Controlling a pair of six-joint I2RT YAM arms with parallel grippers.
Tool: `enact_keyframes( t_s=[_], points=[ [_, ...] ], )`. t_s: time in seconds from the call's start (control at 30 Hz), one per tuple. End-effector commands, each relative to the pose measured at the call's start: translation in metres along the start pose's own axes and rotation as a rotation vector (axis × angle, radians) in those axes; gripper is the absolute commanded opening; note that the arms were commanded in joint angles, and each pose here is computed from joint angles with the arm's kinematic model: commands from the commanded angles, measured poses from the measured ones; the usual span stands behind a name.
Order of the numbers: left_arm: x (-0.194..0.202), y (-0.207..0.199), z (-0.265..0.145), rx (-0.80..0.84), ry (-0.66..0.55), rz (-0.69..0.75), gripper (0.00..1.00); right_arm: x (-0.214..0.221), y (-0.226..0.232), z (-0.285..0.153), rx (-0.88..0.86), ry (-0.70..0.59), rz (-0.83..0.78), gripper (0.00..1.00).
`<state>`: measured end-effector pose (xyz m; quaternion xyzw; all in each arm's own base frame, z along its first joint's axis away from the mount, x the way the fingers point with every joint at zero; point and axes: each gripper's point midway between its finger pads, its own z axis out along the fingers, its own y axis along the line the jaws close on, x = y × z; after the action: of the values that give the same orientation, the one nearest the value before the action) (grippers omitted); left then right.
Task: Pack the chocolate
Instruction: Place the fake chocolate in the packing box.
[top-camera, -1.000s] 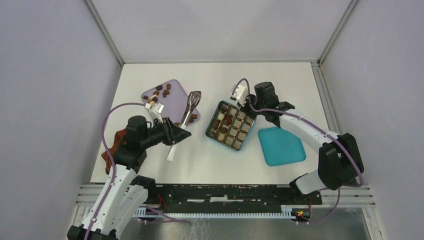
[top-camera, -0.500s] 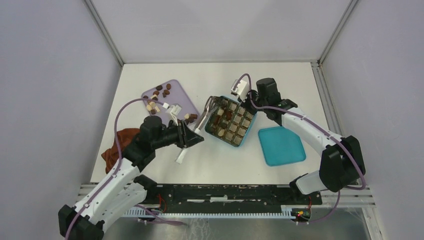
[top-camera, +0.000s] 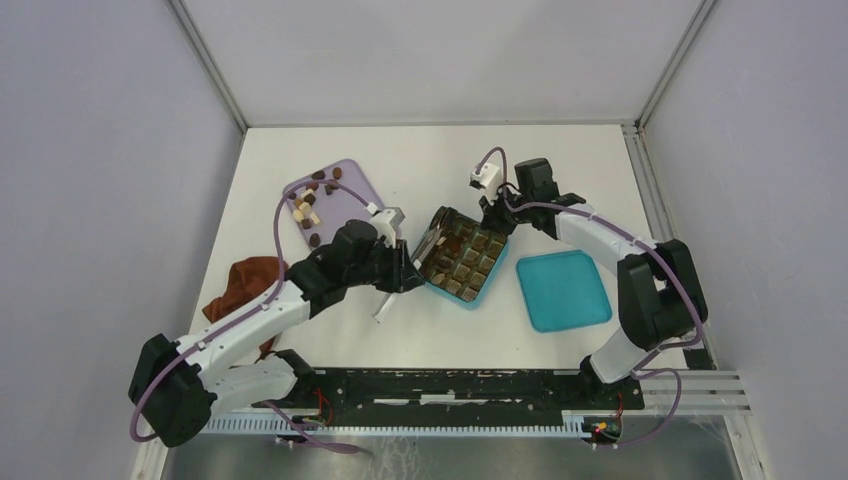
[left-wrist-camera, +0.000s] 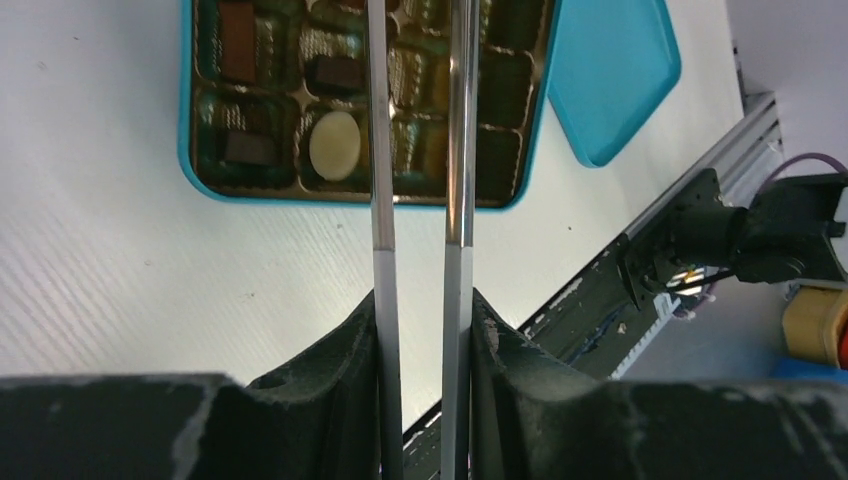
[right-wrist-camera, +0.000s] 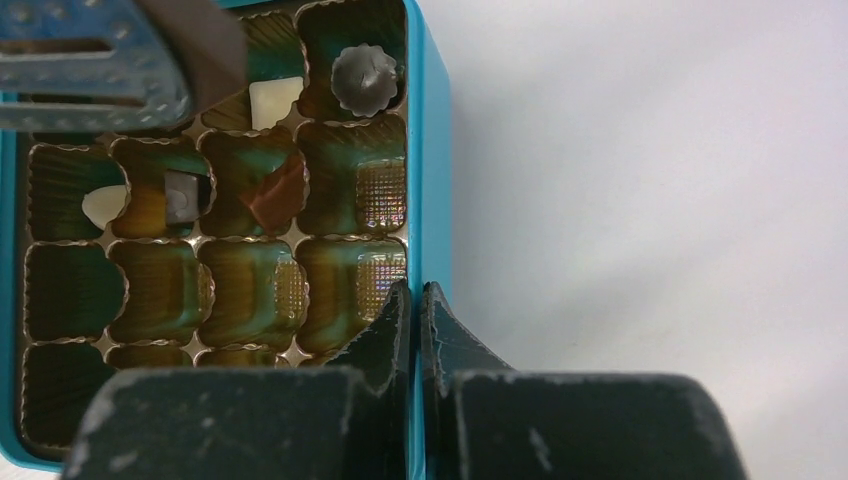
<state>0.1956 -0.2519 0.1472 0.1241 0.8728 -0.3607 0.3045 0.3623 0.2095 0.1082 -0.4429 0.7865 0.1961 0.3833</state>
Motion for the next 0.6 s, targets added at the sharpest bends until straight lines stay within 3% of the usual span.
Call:
enact_keyframes(
  t_s=[0.0,0.3,0.57],
  points=[
    [-0.035,0.003,0.003,-0.095,-0.068,0.069,0.02,-0.015,0.009,0.012,-0.09,-0.079,0.054,0.0],
    [-0.025,-0.001,0.016,-0.139,0.05,0.064,0.02,0.002,0.006,0.025,-0.109,-0.037,0.117,0.0],
    [-0.012,-0.003,0.026,-0.196,0.142,0.079,0.03,0.019,0.006,0.033,-0.137,0.001,0.151,0.07]
  ],
)
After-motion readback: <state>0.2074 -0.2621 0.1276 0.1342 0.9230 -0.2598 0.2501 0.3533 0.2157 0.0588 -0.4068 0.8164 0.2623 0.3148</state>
